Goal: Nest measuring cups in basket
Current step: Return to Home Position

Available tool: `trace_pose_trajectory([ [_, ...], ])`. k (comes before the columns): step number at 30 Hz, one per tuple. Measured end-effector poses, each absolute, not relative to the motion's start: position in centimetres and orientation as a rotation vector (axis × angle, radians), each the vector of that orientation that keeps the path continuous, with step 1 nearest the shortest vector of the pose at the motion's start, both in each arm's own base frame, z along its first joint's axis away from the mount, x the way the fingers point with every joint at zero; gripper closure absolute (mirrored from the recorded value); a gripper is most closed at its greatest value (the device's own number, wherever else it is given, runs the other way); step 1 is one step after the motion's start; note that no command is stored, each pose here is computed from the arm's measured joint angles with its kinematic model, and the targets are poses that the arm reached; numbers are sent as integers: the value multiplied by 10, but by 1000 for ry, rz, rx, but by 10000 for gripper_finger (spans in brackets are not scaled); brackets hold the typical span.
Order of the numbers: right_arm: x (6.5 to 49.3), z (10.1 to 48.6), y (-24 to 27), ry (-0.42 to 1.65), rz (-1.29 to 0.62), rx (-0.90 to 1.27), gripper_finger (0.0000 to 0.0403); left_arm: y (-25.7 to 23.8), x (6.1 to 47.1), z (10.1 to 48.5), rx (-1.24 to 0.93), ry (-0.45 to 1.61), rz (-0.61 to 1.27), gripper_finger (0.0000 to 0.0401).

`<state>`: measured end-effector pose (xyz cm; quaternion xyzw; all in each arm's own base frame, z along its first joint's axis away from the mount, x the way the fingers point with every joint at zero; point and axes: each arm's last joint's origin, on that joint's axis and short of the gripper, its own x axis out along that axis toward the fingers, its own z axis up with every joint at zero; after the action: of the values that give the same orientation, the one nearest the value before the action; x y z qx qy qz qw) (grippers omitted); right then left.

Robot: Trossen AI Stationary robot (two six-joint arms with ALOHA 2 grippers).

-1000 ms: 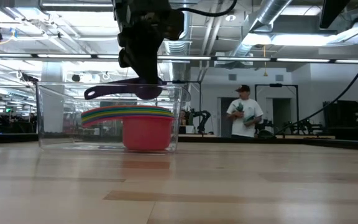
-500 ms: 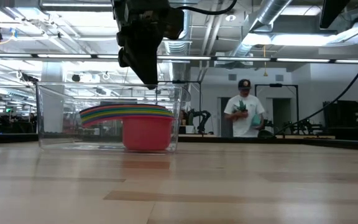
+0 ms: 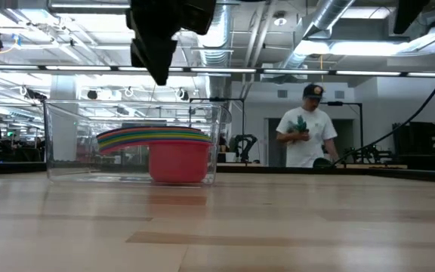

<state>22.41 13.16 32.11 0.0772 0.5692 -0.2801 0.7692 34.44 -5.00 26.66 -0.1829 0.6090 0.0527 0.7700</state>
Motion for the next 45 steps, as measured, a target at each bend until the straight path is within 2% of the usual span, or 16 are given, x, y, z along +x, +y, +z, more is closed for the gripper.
trace_pose_trajectory([
  [5,228,321,130,1211,-603,165,285,-51,346,266,-424,1296,140,355],
  [8,233,321,128,1207,-507,9,285,-51,346,266,-418,1307,119,355],
  [12,233,329,132,1256,-162,-198,285,-58,334,267,-511,1464,-280,355],
  [14,229,345,131,1198,-43,-160,285,-62,324,272,-597,1523,-463,355],
  [16,223,362,127,1074,16,-93,285,-63,320,279,-537,1487,-484,355],
  [22,197,391,120,552,260,-119,285,-58,295,328,-346,1208,-327,355],
  [25,182,379,108,465,252,-42,285,-54,258,355,-293,1015,-311,355],
  [28,179,365,98,367,234,21,285,-47,214,362,-336,831,-227,355],
  [31,182,357,90,295,240,53,285,-40,175,354,-384,638,-185,355],
  [36,195,342,75,257,209,58,285,-30,129,319,-444,335,-215,355],
  [41,216,329,59,198,302,83,285,-25,110,273,-530,190,-195,355],
  [45,231,314,43,243,270,98,285,-23,105,251,-560,138,-182,355],
])
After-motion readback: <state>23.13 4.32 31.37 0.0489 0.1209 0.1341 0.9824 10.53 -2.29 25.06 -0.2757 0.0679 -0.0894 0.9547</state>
